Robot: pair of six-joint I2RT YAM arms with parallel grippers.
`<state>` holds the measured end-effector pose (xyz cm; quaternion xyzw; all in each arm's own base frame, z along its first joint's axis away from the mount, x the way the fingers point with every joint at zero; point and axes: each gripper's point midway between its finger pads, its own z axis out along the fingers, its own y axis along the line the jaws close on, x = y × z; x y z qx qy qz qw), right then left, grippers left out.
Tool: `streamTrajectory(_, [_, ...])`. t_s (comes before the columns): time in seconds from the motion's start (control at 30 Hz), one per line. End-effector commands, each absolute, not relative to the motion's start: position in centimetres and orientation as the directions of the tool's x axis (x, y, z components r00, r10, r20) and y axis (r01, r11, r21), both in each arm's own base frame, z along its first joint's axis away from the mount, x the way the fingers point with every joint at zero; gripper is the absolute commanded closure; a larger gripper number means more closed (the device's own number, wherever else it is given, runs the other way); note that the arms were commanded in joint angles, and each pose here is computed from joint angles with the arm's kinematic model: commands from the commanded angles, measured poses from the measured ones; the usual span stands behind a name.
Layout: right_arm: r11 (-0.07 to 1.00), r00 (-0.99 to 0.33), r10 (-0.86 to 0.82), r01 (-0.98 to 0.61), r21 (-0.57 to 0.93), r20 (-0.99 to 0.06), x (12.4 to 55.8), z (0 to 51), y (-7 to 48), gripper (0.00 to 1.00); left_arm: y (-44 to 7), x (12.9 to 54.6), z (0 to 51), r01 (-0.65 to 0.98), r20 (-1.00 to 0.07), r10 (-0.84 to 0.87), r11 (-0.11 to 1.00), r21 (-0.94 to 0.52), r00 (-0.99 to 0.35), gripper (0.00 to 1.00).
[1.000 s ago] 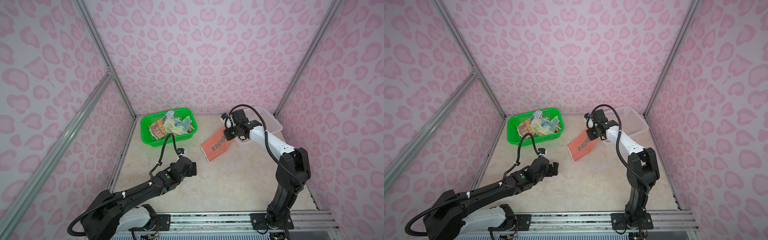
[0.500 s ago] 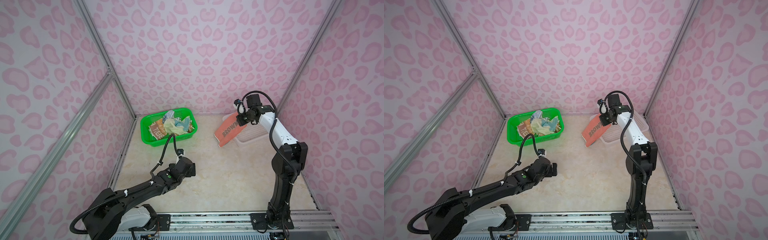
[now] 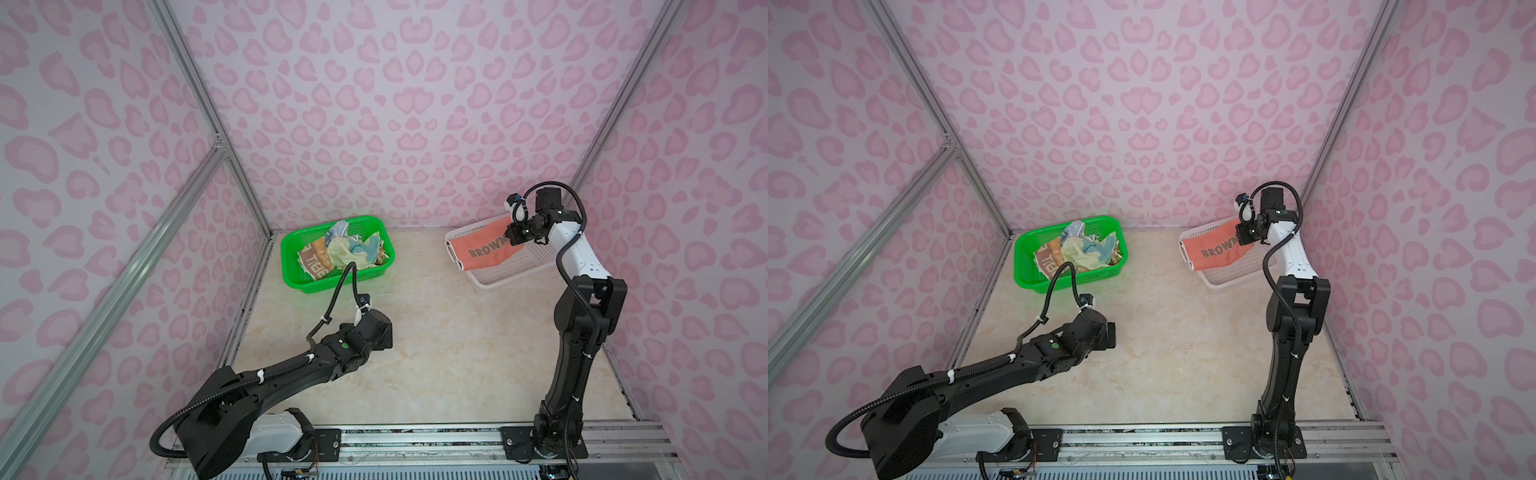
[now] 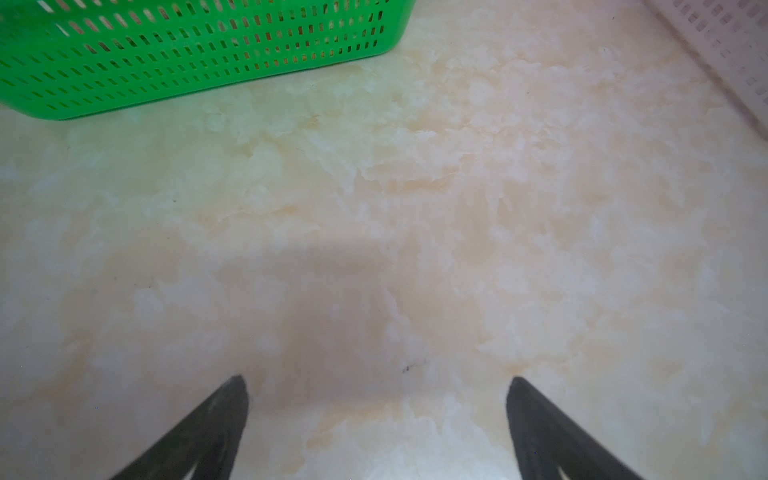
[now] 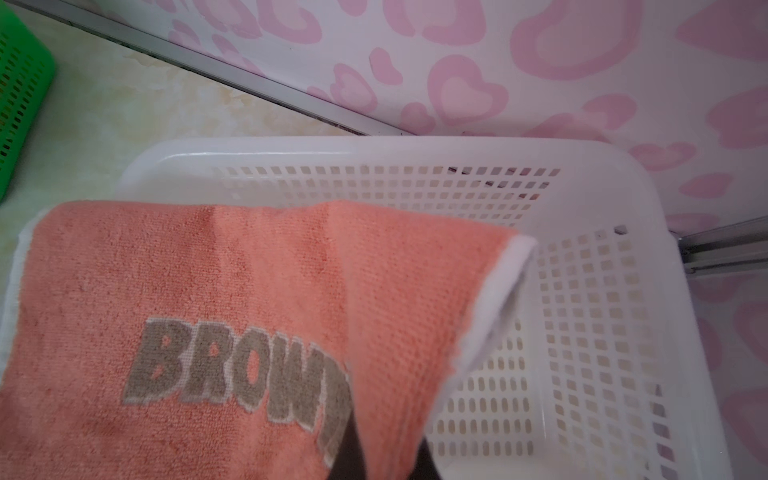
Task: Fold and stack the towels
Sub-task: 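Lift the coral towel with the right gripper and carry it to the white basket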
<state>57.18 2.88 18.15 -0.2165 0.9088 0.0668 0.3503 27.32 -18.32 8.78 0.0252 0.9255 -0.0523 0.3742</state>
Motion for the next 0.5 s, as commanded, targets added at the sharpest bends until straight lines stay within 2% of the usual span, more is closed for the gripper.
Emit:
streamTrajectory(0.0, [0.888, -0.650, -0.354, -0.458, -0.025, -0.673, 58.4, 16.7, 2.3, 1.00, -17.9, 27.8, 9.0, 0.068, -0.701, 0.022, 0.997, -0.038, -0.713, 0.01])
streamTrajectory(0.37, [0.908, -0.726, -0.349, -0.419, -0.020, -0.592, 60.8, 10.9, -0.4, 1.00, -18.6, 28.3, 8.8, 0.075, -0.687, 0.040, 0.997, -0.021, -0.725, 0.00])
streamTrajectory(0.4, [0.911, -0.731, -0.345, -0.412, -0.023, -0.589, 61.0, 10.6, -0.5, 0.93, -18.6, 28.3, 8.8, 0.073, -0.688, 0.038, 0.997, -0.023, -0.725, 0.00])
streamTrajectory(0.47, [0.921, -0.741, -0.328, -0.388, -0.025, -0.586, 61.2, 10.2, -0.9, 0.71, -18.6, 28.3, 8.7, 0.073, -0.688, 0.035, 0.997, -0.026, -0.725, 0.00])
